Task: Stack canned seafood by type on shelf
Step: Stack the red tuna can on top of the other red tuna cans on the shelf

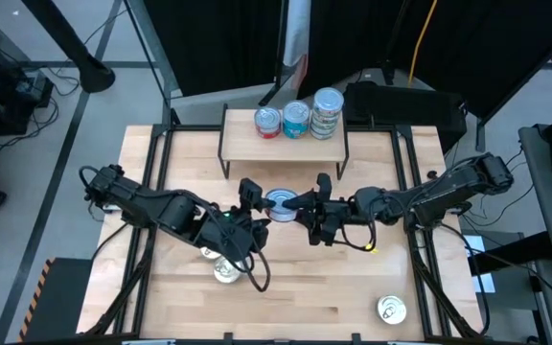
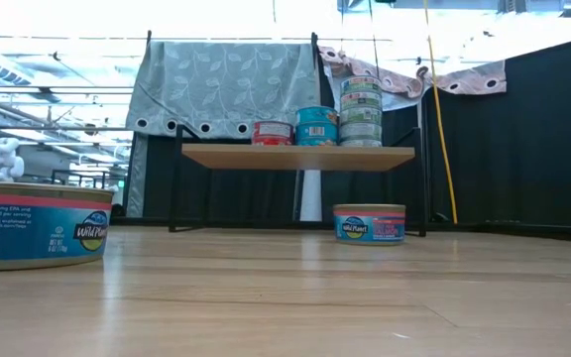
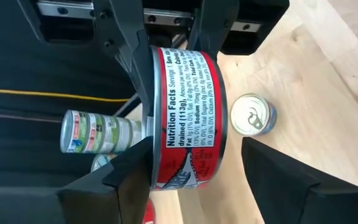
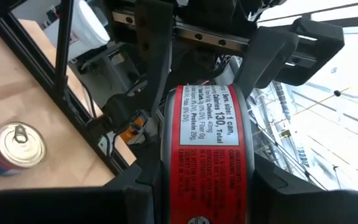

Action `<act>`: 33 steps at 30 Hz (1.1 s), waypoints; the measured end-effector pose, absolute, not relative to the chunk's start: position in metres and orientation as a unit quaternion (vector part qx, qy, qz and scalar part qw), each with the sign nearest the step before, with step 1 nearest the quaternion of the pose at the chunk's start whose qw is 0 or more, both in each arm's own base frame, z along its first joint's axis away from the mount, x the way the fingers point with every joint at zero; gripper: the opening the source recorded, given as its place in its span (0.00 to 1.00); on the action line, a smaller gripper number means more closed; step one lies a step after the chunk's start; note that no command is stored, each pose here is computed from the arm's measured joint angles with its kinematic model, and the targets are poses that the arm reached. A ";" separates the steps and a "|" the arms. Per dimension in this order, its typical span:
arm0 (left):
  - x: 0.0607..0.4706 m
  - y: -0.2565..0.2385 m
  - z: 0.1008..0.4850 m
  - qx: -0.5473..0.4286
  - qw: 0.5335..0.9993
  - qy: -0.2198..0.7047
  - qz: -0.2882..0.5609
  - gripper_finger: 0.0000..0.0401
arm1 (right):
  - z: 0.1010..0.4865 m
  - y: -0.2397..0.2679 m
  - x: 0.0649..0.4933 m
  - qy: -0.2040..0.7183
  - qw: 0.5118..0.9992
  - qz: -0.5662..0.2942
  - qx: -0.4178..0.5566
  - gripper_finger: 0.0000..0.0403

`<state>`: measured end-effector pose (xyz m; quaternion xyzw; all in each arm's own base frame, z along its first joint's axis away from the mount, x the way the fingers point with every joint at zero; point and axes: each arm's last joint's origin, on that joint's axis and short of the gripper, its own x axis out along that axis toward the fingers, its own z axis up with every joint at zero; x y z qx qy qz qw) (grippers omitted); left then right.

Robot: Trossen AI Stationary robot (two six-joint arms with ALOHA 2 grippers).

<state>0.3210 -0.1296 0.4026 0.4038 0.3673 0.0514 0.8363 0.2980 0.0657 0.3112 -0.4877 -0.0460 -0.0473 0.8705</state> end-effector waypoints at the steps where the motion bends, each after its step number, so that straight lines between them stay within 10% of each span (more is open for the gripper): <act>1: 0.320 -0.132 0.403 0.401 0.838 0.366 0.051 0.58 | 0.311 0.066 0.298 -0.047 0.871 -0.046 -0.488 0.30; 21: 0.327 -0.128 0.404 0.402 0.838 0.346 0.131 0.62 | 0.314 0.067 0.297 -0.069 0.873 -0.035 -0.481 0.30; 33: 0.328 -0.131 0.405 0.421 0.832 0.344 0.108 0.38 | 0.314 0.065 0.298 -0.067 0.878 -0.037 -0.473 0.33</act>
